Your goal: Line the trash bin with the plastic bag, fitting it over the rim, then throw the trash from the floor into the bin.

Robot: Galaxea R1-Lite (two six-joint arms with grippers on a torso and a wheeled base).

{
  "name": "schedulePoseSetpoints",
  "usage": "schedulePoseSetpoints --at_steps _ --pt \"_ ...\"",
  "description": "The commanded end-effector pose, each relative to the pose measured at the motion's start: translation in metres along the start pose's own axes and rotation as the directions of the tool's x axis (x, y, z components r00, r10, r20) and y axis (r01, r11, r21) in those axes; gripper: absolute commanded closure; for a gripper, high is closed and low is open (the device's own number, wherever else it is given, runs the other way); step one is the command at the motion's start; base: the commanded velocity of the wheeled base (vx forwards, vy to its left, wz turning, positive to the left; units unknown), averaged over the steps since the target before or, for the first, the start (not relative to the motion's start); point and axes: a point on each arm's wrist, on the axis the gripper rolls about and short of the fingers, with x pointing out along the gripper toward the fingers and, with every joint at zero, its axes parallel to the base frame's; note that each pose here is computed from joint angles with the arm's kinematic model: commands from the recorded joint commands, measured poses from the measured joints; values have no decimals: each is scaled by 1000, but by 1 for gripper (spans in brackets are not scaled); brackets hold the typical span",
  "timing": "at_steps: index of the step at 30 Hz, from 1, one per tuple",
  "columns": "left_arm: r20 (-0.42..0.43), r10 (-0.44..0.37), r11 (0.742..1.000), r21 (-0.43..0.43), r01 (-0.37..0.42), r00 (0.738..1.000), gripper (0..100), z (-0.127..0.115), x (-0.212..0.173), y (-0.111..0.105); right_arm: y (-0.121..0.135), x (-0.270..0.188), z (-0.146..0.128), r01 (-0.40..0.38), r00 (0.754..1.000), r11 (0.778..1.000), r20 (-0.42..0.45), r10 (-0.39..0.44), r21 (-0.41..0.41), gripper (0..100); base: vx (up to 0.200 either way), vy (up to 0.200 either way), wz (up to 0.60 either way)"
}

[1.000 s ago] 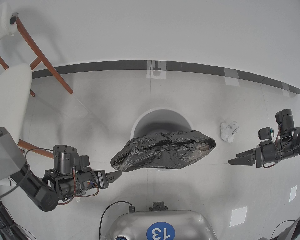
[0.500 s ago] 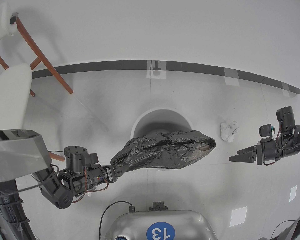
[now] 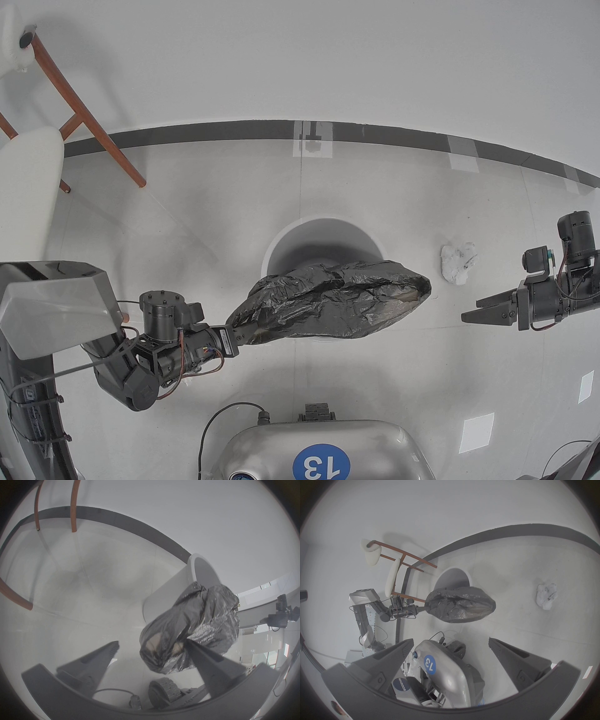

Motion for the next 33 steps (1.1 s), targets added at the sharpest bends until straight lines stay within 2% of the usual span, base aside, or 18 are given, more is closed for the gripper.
schedulePoseSetpoints --at_steps 1,11,18,25,33 --pt "35 7 1000 -3 -7 999 100 7 -1 5 8 -6 0 -8 1000 1000 0 8 -8 0 0 0 0" --pt "110 18 1000 -18 -16 994 100 28 -18 8 8 -7 1 -8 1000 1000 1 8 -8 0 0 0 0" --pt "149 -18 999 -30 23 989 100 39 -27 -2 1 1 1 -11 1000 1000 -16 11 8 0 0 0 0" --pt "187 -103 993 -37 112 977 100 49 -26 -30 -12 16 -6 -15 997 999 -70 18 49 0 0 0 0" --pt "246 -126 990 -28 137 961 100 67 -22 -35 -26 31 -13 -21 993 997 -116 30 76 0 0 0 0"
